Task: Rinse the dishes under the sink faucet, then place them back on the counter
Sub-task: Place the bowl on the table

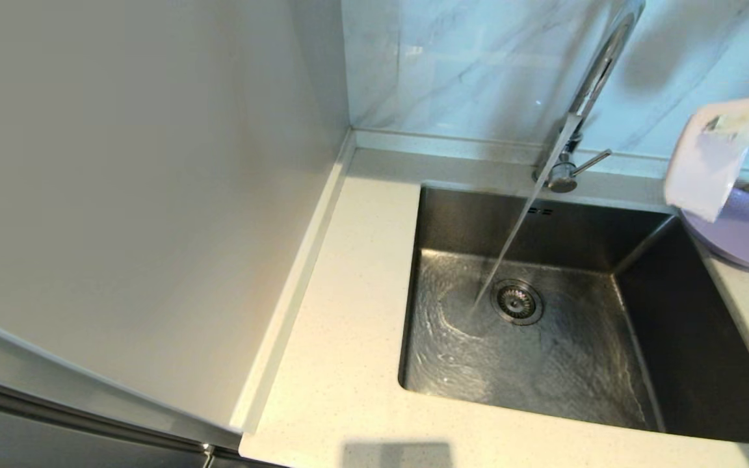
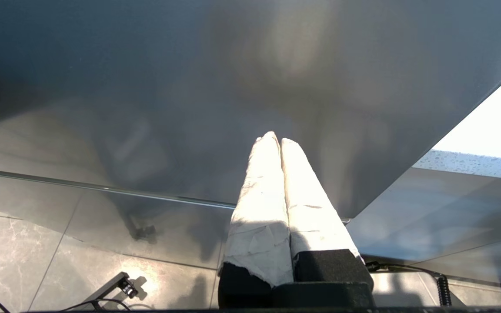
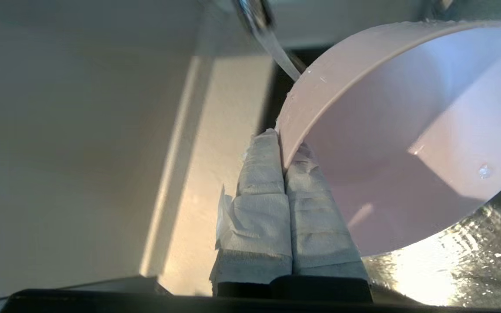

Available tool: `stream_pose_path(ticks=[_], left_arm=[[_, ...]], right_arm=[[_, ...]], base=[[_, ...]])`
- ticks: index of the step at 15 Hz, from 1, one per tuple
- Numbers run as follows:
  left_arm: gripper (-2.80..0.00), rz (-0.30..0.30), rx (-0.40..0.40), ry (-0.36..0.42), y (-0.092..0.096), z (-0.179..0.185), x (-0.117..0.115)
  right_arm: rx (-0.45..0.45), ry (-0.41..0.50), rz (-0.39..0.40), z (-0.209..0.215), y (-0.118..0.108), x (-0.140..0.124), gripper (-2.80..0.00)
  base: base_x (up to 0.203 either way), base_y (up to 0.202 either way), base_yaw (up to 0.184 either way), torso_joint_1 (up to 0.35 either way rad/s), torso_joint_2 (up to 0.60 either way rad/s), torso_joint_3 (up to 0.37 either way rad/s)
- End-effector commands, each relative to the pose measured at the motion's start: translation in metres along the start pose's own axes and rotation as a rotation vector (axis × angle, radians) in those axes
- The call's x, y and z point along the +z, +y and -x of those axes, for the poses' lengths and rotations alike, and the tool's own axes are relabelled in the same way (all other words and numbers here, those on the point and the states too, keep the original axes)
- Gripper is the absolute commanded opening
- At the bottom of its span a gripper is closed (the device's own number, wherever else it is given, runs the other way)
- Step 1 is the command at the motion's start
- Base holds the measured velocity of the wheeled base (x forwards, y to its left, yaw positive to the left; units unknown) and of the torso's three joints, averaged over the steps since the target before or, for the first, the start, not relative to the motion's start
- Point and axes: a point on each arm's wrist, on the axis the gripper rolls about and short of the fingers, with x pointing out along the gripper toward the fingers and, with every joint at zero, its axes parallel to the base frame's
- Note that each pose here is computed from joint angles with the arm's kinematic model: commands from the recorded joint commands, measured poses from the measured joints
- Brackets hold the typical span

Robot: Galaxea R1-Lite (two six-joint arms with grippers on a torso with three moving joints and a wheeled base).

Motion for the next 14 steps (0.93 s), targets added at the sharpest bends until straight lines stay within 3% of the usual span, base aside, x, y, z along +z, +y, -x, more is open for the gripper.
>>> stream_pose_path(ticks=[1,4,6,8,11,12,14], left_arm=[[-2.80,0.000,0.000,0.000,0.000,0.000,0.000],[-2.80,0.000,0.000,0.000,0.000,0.000,0.000],[-2.80,0.000,0.000,0.000,0.000,0.000,0.000],[-2.80,0.000,0.000,0.000,0.000,0.000,0.000],[-2.80,0.000,-0.002,0.000,0.000,0.000,0.000],[-2.80,0.000,0.000,0.000,0.000,0.000,0.000],[-2.80,0.000,0.000,0.000,0.000,0.000,0.000]], right_arm=[[-0.021,0.002,0.008,0.002,-0.002,-0.006,-2.80],[0.061,-0.205,0.136,0.025,0.039,0.044,-2.80],[0.080,-0.257,0.167,0.034,0.050,0.055,-2.80],[0.042,-0.203,0.140,0.026,0.038,0.042,-2.80],[-0.121,-0.012,0.067,0.003,-0.005,-0.008,-2.80],[-0.182,0.013,0.120,0.002,-0.011,-0.014,-2.80],[-0.221,0.004,0.241,0.003,-0.009,-0.009,-2.80]], base=[[0.000,0.000,0.000,0.000,0.00,0.000],[0.000,0.000,0.000,0.000,0.00,0.000],[0.000,0.000,0.000,0.000,0.00,0.000],[0.000,0.000,0.000,0.000,0.00,0.000],[0.000,0.000,0.000,0.000,0.00,0.000],[0.000,0.000,0.000,0.000,0.00,0.000],[0.000,0.000,0.000,0.000,0.00,0.000]])
